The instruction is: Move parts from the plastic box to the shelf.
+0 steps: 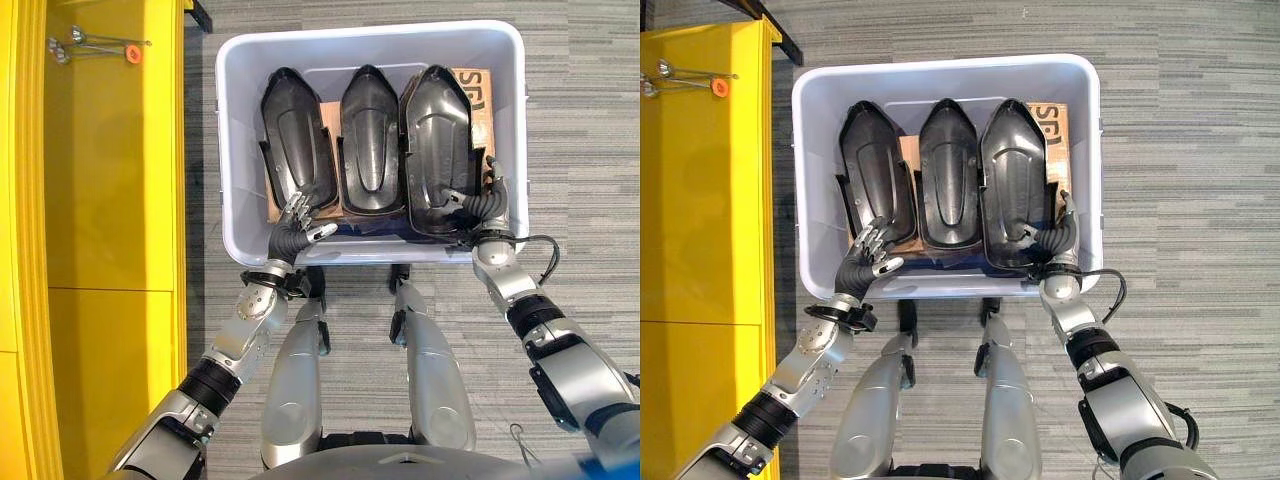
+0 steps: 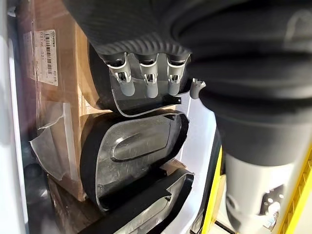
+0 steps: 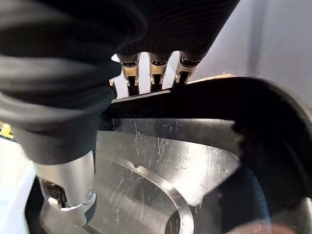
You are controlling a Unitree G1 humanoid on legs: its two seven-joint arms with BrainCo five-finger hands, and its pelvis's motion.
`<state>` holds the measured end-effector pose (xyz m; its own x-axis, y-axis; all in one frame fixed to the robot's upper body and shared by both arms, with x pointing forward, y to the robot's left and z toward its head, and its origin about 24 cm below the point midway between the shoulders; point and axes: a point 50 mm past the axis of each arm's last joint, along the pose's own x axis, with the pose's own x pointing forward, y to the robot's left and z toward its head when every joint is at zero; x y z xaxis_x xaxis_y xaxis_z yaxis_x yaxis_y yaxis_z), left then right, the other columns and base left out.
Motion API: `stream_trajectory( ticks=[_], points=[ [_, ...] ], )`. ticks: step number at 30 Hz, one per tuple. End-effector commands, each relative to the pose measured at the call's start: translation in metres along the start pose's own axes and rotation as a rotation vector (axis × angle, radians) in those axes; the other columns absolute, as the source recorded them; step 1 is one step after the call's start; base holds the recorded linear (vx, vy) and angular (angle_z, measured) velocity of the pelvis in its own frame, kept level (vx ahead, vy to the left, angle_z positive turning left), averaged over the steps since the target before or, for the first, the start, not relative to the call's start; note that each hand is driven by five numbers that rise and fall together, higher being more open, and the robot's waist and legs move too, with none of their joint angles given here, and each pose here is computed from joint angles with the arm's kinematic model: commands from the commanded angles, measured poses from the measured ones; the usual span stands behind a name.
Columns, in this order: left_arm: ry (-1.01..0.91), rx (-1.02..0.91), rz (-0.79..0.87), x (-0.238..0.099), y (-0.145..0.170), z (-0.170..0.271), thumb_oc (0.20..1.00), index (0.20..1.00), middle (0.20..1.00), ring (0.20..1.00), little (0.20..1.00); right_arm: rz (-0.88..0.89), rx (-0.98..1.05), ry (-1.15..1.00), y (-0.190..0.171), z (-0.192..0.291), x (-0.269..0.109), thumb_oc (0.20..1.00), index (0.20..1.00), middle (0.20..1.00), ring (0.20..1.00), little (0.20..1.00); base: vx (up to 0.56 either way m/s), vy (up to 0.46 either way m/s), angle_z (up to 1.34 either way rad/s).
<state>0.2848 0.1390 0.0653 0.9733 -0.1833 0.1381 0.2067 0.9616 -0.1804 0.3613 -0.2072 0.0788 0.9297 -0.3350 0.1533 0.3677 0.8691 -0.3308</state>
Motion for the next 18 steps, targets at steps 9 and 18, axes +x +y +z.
stream_trajectory(
  ticks=[9, 18],
  points=[
    [-0.029, -0.004, -0.091, -0.011, -0.013, 0.002, 1.000, 1.000, 1.000, 1.000, 1.000, 0.024, -0.141, 0.135, 0.001, -0.029, -0.003, 1.000, 1.000, 1.000, 1.000, 1.000, 0.00, 0.000, 0.00],
    [-0.033, -0.009, -0.127, -0.009, -0.020, 0.003, 1.000, 1.000, 1.000, 1.000, 1.000, 0.104, -0.334, 0.174, 0.012, -0.037, -0.004, 0.404, 0.404, 0.404, 0.404, 0.404, 0.00, 0.000, 0.00]
  ],
)
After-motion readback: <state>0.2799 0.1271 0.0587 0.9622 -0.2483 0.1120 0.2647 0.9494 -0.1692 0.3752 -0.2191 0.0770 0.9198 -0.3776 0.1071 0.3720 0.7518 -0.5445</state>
